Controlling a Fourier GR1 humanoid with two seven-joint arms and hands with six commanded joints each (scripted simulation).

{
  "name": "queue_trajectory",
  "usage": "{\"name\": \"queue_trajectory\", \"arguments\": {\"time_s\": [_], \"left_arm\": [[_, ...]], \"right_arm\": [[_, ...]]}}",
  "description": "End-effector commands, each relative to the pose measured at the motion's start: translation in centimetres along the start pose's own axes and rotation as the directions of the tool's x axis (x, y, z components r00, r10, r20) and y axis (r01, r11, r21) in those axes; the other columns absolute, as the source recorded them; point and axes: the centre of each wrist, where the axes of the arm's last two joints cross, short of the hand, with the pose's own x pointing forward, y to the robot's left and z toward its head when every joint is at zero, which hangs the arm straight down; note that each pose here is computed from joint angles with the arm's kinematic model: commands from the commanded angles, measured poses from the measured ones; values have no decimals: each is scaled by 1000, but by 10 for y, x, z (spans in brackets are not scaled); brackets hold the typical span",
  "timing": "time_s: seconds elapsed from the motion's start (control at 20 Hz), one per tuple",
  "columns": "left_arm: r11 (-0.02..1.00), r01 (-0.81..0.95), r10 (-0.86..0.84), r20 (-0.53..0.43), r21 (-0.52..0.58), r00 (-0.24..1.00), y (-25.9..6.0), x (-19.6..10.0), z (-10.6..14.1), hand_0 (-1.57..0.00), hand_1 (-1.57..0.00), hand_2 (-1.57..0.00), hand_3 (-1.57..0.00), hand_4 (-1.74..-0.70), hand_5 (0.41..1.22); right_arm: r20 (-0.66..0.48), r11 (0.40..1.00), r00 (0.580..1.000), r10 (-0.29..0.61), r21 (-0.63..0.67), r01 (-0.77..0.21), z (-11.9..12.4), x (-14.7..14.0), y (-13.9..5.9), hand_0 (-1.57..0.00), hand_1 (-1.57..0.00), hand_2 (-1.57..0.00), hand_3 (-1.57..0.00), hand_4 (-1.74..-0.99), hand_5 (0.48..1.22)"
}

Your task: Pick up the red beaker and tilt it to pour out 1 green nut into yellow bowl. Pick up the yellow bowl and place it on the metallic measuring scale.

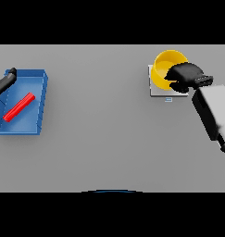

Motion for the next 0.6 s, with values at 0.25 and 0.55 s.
{"name": "queue_trajectory", "arguments": {"time_s": [0.25,0.55], "left_arm": [[1000,3,-3,7,-15,1000,-9,4,-5,1,1,1,1,-732,723],[1000,4,-4,6,-12,1000,-3,4,-6,1,1,1,1,-724,708]], "right_arm": [[-4,999,999,-32,21,32,-3,-2,1,-902,-1150,-1186,-937,-1660,1143],[-26,998,1000,-10,65,11,0,-10,0,-236,-380,-519,-525,-1501,877]]}}
